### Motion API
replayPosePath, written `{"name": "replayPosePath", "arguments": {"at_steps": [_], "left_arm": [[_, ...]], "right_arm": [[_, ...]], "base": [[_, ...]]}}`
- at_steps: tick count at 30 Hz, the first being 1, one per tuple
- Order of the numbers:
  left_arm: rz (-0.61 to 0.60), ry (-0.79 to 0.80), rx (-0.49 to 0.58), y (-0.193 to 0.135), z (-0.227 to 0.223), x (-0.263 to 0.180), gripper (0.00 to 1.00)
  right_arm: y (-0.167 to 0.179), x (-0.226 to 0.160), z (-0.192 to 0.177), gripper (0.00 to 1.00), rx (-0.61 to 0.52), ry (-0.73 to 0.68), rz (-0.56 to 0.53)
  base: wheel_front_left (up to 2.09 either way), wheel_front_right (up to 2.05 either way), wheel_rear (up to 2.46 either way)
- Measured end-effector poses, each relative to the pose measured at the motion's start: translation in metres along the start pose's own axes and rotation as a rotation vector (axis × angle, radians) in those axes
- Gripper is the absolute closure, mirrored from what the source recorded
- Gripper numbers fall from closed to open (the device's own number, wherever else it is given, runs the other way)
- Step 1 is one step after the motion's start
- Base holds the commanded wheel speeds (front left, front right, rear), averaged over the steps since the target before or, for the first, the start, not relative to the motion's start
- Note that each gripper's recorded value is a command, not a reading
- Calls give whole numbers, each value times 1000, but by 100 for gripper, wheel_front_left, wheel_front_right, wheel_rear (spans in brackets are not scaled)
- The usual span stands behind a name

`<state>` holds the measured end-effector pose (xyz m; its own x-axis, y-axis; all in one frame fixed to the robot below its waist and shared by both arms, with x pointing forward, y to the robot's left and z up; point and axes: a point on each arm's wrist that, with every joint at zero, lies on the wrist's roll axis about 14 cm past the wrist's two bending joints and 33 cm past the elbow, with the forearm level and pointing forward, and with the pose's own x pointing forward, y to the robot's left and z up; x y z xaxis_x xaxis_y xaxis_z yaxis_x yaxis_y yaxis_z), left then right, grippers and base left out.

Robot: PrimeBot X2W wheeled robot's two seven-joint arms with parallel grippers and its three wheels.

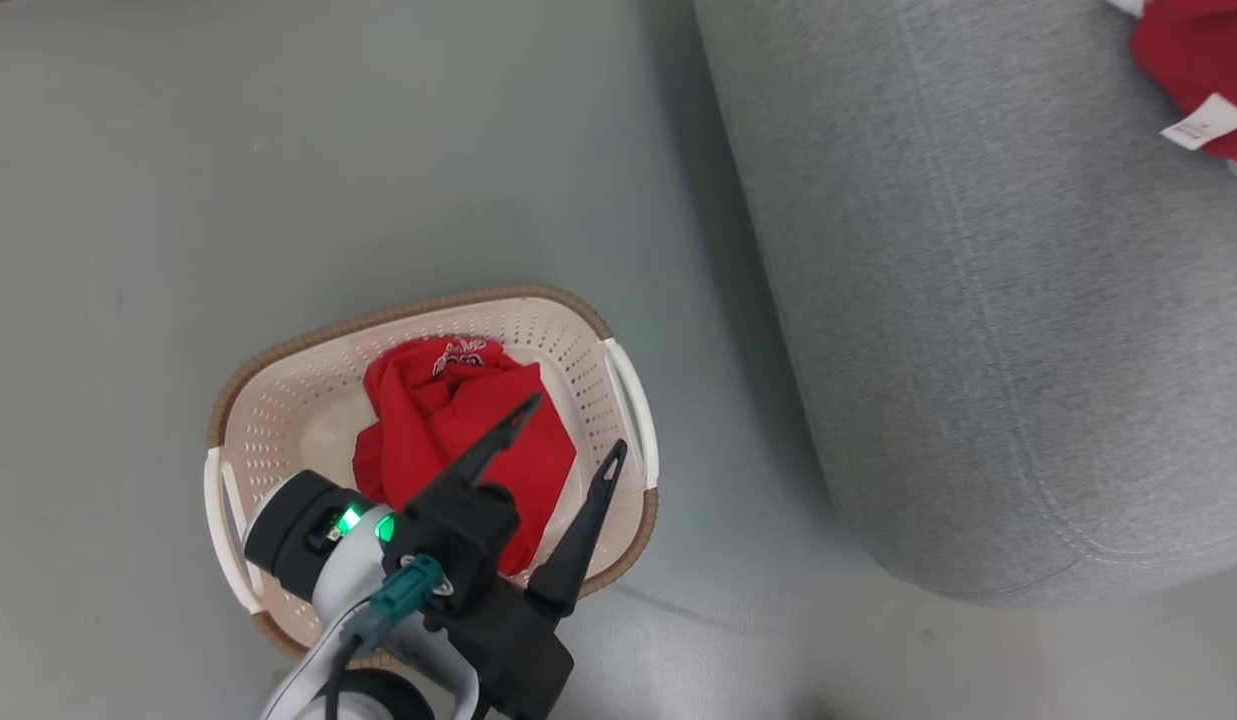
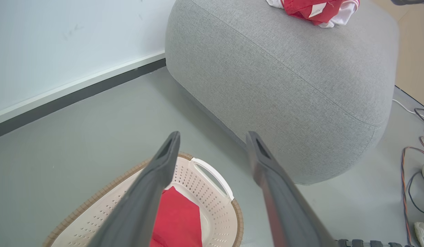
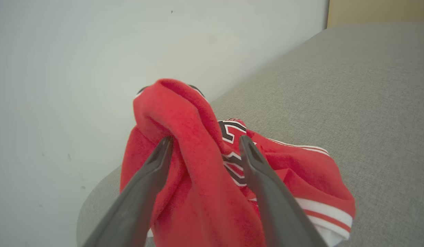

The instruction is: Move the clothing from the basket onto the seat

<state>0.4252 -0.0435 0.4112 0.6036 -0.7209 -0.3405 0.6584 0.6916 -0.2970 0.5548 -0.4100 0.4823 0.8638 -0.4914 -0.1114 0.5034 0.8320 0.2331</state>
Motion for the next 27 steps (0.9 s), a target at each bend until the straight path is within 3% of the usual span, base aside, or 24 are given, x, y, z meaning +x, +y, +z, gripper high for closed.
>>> {"name": "replayPosePath", "arguments": {"at_steps": [14, 27], "left_arm": [[87, -159, -49, 13, 46, 0, 0], [267, -261, -70, 41, 63, -47, 0]], "right_arm": [[-2, -51, 12, 0, -231, -22, 161], [42, -117, -3, 0, -274, -35, 361]], "base": [[0, 0, 0], [0, 0, 0]]}}
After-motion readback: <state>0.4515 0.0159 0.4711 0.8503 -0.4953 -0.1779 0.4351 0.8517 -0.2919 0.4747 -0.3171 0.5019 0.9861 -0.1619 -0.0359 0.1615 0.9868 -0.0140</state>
